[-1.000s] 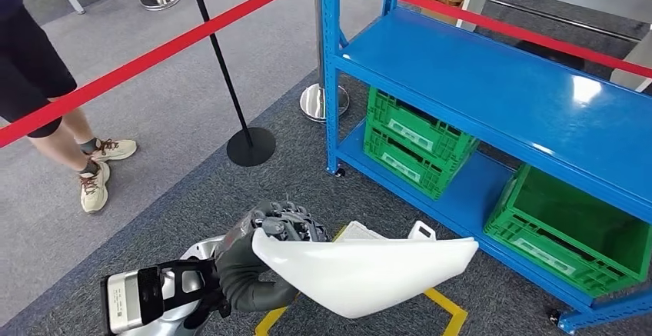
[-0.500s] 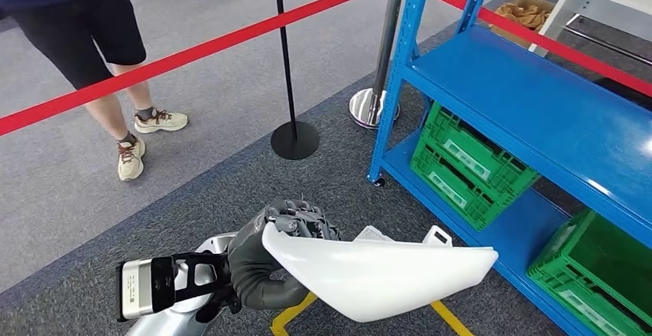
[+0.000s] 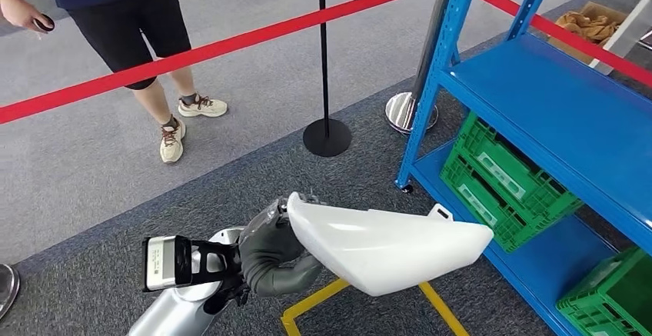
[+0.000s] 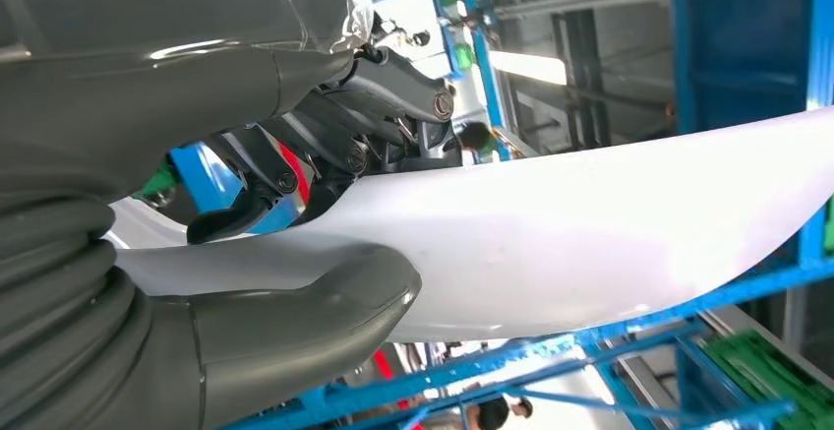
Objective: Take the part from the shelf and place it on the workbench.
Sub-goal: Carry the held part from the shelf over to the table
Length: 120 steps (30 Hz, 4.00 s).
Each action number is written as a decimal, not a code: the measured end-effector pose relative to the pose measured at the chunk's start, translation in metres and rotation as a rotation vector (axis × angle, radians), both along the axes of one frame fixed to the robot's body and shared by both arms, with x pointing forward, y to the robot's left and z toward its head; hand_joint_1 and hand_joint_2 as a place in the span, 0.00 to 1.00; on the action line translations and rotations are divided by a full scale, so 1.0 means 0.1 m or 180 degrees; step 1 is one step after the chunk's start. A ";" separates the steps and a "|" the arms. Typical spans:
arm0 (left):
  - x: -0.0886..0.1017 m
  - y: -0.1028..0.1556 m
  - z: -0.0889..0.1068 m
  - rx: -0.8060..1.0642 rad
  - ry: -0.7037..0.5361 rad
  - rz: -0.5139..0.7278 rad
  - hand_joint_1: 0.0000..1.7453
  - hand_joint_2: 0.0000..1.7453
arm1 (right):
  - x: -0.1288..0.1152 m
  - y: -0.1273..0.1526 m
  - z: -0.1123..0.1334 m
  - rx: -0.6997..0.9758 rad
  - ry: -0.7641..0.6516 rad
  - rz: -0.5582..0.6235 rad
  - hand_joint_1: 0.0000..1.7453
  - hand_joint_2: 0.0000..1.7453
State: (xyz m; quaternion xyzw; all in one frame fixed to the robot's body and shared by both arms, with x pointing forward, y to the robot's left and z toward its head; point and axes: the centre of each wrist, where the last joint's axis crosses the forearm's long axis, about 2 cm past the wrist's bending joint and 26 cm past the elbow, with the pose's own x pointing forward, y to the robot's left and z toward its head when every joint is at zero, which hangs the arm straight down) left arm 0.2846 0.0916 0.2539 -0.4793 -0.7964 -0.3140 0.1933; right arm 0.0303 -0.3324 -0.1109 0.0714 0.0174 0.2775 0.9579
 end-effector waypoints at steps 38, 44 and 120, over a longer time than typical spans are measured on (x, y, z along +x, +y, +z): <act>0.03 -0.26 -0.02 0.0317 -0.0068 -0.0211 1.00 1.00 | 0.05 -0.71 0.10 -0.1188 -0.0058 -0.0621 0.00 0.00; -0.06 -0.23 -0.06 0.0304 -0.0056 -0.0326 1.00 1.00 | -0.12 -1.33 0.25 -0.1603 -0.0082 -0.0844 0.00 0.00; -0.04 -0.16 -0.22 0.0584 -0.0007 -0.0142 1.00 1.00 | 0.08 -1.40 0.30 -0.1541 -0.0321 -0.0137 0.00 0.00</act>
